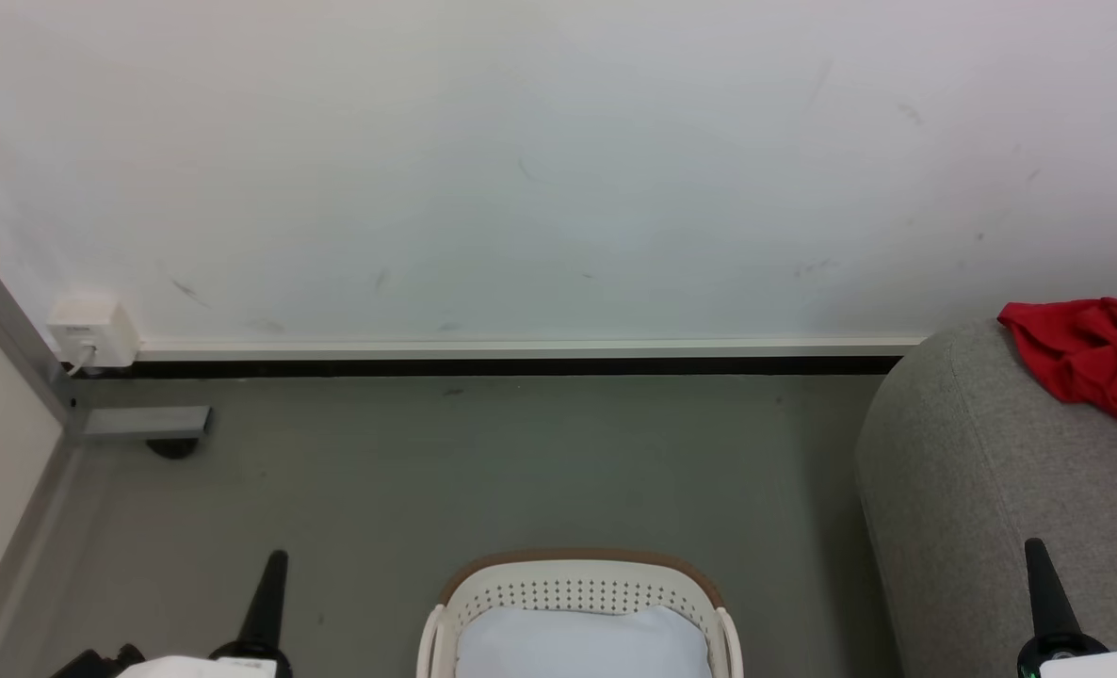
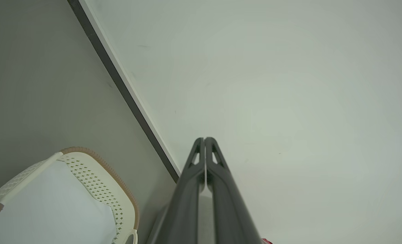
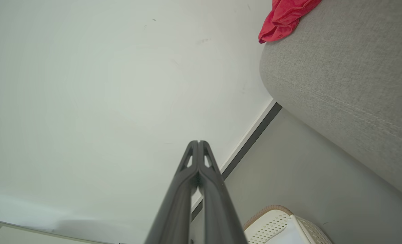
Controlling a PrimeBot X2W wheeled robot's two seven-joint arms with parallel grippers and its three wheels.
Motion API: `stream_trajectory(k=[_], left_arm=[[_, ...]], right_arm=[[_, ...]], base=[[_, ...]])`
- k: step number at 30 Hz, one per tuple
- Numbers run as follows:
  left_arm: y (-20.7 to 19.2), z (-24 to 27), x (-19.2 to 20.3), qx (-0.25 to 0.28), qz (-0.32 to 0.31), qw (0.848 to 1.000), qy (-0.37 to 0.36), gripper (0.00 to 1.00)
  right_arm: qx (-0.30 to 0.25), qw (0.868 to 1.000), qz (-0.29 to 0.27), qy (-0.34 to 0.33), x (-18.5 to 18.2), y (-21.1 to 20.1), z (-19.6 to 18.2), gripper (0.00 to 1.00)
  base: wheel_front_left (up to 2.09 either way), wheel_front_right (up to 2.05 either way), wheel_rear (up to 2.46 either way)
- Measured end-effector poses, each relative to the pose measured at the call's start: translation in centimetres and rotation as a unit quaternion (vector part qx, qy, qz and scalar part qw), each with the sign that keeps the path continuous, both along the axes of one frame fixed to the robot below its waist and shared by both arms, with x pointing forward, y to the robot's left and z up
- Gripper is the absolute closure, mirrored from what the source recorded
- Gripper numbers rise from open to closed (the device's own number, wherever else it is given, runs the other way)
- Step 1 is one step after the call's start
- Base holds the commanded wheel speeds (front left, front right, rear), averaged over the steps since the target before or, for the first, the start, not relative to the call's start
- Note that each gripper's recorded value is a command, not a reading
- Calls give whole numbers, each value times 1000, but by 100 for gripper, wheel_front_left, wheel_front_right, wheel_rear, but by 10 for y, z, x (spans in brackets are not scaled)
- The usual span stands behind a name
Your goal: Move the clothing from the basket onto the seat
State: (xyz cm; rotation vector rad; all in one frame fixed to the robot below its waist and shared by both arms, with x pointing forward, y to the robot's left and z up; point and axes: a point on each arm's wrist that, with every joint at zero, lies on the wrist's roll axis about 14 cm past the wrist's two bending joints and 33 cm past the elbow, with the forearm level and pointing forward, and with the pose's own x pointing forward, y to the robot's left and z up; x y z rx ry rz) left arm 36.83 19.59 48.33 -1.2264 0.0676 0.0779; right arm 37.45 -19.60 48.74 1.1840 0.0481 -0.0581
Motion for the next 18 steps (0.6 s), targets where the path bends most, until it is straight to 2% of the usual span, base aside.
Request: stream_trajectory(k=[18], left_arm=[[2,8,8,-72,0,997,-16,100]], right_arm=[[84,996,1,-11,6,0,7,100]], base=[[0,0,0]])
